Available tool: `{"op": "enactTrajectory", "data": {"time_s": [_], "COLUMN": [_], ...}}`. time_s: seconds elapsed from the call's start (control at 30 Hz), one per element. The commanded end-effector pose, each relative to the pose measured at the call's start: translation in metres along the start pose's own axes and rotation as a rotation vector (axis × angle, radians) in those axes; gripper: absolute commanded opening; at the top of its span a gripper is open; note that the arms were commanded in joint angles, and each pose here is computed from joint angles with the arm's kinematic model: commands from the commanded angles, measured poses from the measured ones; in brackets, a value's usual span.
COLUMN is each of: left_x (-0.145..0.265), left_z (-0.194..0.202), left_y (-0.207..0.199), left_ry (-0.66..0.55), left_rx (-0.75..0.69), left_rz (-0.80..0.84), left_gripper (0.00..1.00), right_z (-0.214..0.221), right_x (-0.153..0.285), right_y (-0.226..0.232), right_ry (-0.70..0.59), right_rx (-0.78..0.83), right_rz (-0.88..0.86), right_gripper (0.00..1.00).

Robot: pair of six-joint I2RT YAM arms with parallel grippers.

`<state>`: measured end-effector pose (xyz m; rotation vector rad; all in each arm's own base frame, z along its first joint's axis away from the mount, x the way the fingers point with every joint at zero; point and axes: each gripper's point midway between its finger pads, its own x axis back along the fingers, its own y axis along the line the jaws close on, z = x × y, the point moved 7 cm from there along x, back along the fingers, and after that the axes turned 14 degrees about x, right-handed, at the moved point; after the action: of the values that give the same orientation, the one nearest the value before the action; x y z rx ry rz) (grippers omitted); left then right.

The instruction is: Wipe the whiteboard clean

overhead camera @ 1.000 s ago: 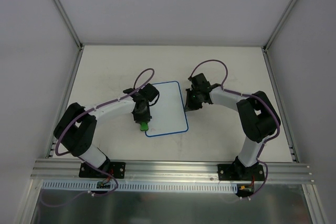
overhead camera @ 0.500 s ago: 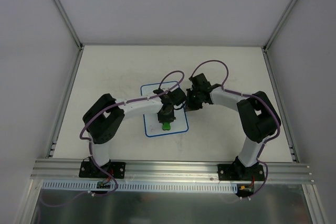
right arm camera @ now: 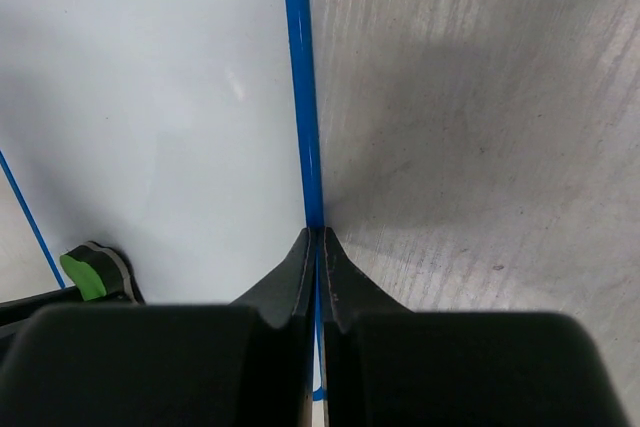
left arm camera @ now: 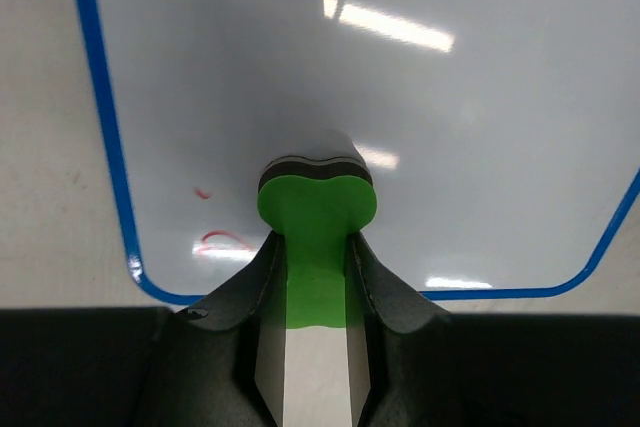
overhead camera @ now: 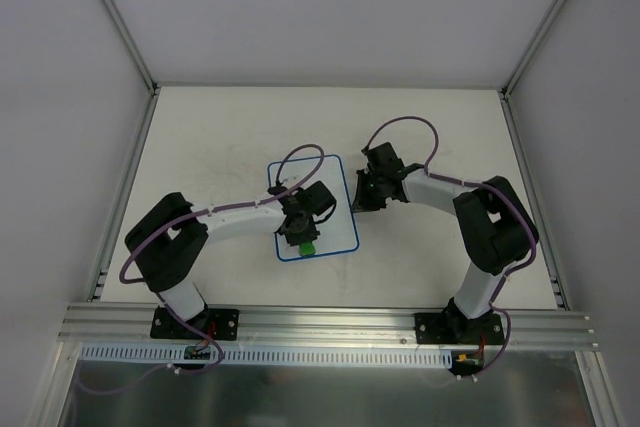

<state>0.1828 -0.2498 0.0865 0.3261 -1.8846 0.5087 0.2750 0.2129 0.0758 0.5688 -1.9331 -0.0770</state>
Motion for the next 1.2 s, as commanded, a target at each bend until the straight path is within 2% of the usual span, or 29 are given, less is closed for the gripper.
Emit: {"op": "enactTrajectory", "data": {"time_s": [0.0,0.37,0.7,0.87,1.07,1.17], "left_x": [-0.005,-0.001,0.035,0.03,0.011,0.008], "left_z": [0.003,-0.038,-0.069,-0.067,-0.061,-0.059], "left_y": [0.059,0.119,0.114,0.113,0.113,0.11], "left_ry": [0.0,-0.028,-0.193,-0.163,-0.131,-0.119], "left_rx": [0.006,0.132,0.06,0.021,-0.018,-0.031], "left_rz": [-0.219,-0.296,-0.148,-0.154,-0.151,-0.135], "left_gripper": [0.0,0.0,0.0,0.0,0.08,0.17], "right_z": [0.042,0.042,0.042,0.039,0.035,0.03], "right_x": [-0.003,-0.004,-0.004,0.0,0.013,0.023], "right_y": [-0.027,-0.025,-0.026,-0.024,-0.022,-0.02], "right_ry": [0.171,0.16,0.158,0.142,0.098,0.059], "right_rx": [-0.026,-0.025,-0.023,-0.015,0.011,0.025], "right_rz": [0.13,0.104,0.1,0.094,0.101,0.102], "right_gripper": [0.0,0.0,0.0,0.01,0.14,0.25]}}
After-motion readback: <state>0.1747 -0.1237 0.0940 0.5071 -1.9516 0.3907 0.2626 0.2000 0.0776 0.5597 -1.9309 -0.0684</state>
